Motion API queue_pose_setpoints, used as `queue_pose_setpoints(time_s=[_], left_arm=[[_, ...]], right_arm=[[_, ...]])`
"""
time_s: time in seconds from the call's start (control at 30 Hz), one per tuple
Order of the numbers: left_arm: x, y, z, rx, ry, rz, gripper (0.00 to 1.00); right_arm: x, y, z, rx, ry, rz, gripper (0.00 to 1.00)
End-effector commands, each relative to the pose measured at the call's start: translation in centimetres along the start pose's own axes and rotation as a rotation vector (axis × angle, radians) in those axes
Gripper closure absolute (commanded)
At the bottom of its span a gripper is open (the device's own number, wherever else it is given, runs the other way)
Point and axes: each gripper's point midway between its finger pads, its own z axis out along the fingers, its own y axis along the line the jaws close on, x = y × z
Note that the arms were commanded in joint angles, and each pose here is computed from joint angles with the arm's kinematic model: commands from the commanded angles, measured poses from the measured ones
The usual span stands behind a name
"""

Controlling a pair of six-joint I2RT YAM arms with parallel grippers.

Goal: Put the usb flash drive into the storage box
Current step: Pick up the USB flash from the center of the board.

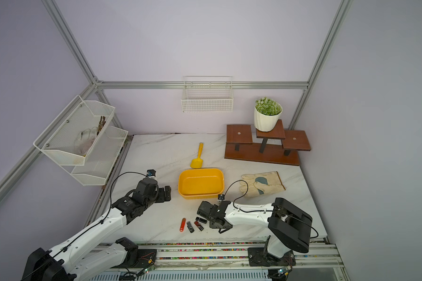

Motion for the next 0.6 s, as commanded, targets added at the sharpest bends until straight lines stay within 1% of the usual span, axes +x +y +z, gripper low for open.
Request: queue_pose_setpoints(time_s=[0.0,0.3,0.37,0.5,0.57], left_arm=[[-0.2,-0.2,-0.2,-0.001,-0.01,-0.01,0.0],[1.0,-0.3,-0.2,-0.01,0.023,-0.007,0.0],[1.4,-0.2,-0.2,-0.021,0.037,-0.013,0.0],[2.5,-0.1,-0.1,-0.041,0.091,-0.017,0.0],[3.0,-0.2,-0.2,-0.047,0.117,-0.013,0.0]], right_arm=[[1.1,-0.9,0.5,0.025,0.027,-0.004,0.58],[1.0,-0.8,0.6,0.036,0.035,-0.023,0.67],[1.0,-0.8,0.6,0.042,0.036,-0.032,0.72],[0.9,-0.7,0.5,0.047,0.033,-0.048,0.77],[0.7,-0.7,0.5,0.049,0.028,-0.05,0.83]])
